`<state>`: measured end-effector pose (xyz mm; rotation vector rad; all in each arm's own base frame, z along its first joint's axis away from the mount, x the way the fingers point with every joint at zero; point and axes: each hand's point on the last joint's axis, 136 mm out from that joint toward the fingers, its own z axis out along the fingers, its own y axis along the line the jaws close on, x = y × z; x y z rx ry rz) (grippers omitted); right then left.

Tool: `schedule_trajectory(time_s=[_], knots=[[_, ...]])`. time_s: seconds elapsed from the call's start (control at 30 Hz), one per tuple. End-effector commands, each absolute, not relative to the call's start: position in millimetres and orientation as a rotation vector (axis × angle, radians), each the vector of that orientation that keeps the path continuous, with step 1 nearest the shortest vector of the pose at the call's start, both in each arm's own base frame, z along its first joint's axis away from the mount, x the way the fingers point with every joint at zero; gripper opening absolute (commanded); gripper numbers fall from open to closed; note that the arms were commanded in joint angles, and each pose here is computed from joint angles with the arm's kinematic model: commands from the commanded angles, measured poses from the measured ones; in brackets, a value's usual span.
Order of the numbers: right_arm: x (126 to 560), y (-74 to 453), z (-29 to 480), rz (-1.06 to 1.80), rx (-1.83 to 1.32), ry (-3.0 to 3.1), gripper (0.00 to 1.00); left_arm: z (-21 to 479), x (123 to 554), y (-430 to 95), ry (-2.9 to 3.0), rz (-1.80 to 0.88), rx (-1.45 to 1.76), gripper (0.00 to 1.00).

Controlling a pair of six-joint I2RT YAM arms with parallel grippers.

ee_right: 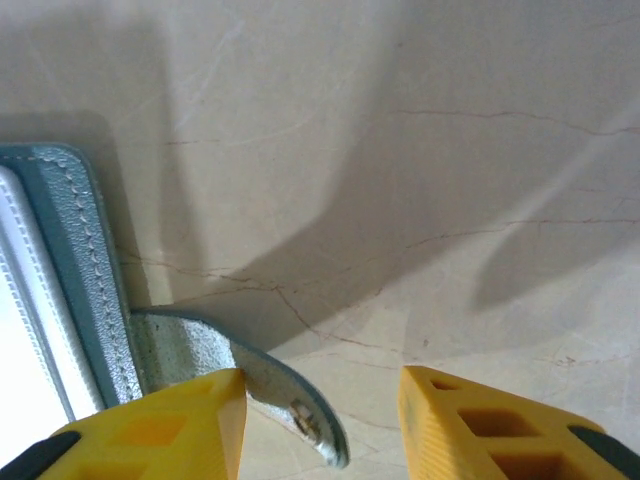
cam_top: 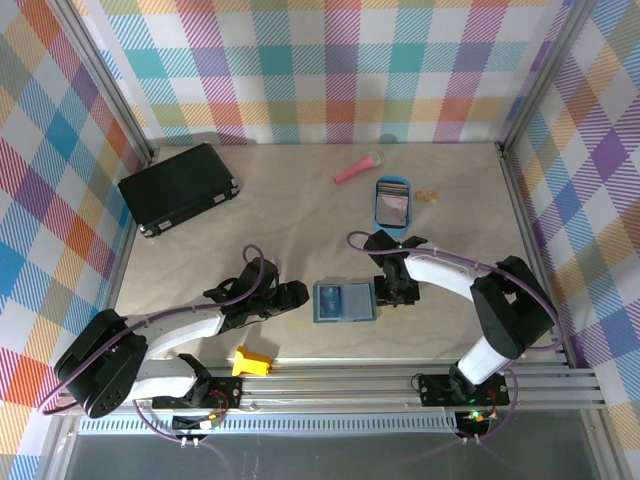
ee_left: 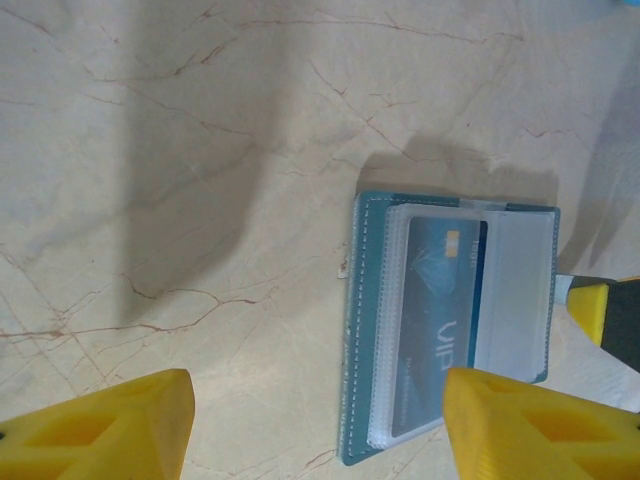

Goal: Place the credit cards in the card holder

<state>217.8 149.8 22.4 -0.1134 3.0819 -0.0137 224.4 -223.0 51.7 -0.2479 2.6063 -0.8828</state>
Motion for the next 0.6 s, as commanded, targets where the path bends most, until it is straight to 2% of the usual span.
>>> schedule_trajectory(time_s=[0.0,0.4,0.57], knots=[[216.4,153.8,19.1,0.051,-0.146,3.095,0.43,62.2,231.1,-234.8,2.583,-0.929,-0.233,0.66],[210.5,154.6,0.9,0.056,-0.162,3.156,0.43,68.9,237.3,-257.0,2.584,-1.014,-0.17,0.43],[210.1,156.2,-1.2,0.076,-0.157,3.167,0.43,66.5,237.7,-263.2,2.61,-1.015,-0.14,0.4]])
